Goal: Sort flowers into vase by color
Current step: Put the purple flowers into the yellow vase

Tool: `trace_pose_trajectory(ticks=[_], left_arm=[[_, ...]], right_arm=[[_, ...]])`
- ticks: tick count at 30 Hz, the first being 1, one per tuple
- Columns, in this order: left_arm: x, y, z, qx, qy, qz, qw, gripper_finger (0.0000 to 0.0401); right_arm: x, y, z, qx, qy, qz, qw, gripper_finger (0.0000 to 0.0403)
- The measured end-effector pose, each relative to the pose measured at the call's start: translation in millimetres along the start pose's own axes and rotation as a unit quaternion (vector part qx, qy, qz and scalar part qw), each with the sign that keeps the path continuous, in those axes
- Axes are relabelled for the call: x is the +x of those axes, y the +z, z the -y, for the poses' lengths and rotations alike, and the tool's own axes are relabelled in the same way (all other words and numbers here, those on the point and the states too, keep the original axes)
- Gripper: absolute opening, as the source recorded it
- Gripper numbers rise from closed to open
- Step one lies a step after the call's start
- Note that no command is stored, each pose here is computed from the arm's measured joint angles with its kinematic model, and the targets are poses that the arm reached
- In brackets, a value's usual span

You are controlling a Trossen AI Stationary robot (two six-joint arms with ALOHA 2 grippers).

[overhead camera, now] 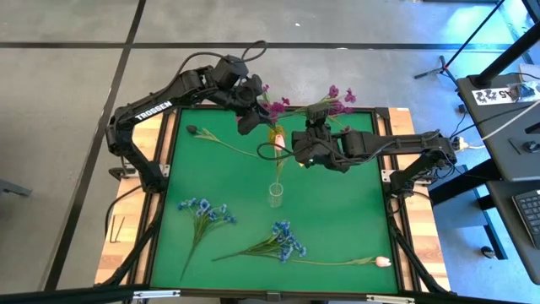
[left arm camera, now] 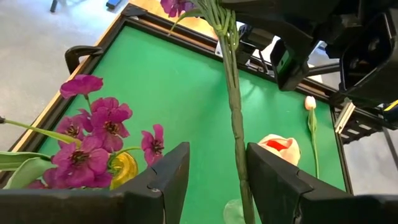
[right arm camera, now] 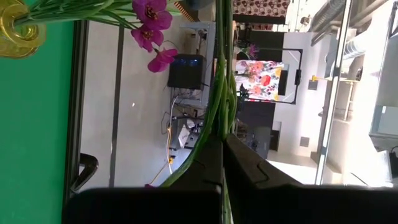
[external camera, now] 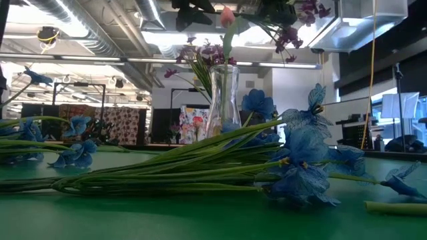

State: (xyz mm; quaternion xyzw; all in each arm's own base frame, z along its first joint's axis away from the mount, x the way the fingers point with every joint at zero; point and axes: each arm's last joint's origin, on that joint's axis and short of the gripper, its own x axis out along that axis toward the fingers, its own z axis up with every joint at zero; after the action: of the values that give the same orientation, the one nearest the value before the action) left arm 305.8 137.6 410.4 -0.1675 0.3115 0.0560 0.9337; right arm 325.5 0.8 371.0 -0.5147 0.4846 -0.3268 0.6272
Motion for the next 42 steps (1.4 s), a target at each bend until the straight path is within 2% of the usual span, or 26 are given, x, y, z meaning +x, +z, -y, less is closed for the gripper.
trace_pose_trajectory(ticks=[9,13,20,24,28,35,42], left_arm=[[0.2,0.2,1.1,0.003,-0.001,0.001,1.0,0.0142],[1.3,0.3,4.4,0.007,0.001,0.002,1.0,0.0105],[3.1,-0.3,9.2,0.012,0.006,0.0,1.0,0.0017],[3.9,-0.6,11.4,0.014,0.011,0.0,1.0,0.001],[4.2,-0.8,11.7,0.015,0.015,-0.001,1.0,0.0005],[-0.6,-3.7,10.8,0.012,0.043,-0.011,0.999,0.0002],[-10.0,-2.6,12.9,0.024,0.056,0.003,0.998,0.0002]], right_arm=[[0.1,0.0,-0.1,0.0,0.003,0.002,1.0,0.0001],[0.1,0.0,0.0,0.0,0.003,0.003,1.0,0.0001],[0.1,0.0,0.0,0.006,0.003,0.002,1.0,0.0001],[0.1,0.0,-0.1,0.018,0.003,0.002,1.0,0.0004],[0.1,0.0,-0.1,0.019,0.003,0.002,1.0,0.0026],[-1.8,-3.4,4.8,0.012,-0.018,-0.015,1.0,0.0089],[-21.4,-2.8,28.0,0.075,-0.027,0.017,0.997,0.0149]])
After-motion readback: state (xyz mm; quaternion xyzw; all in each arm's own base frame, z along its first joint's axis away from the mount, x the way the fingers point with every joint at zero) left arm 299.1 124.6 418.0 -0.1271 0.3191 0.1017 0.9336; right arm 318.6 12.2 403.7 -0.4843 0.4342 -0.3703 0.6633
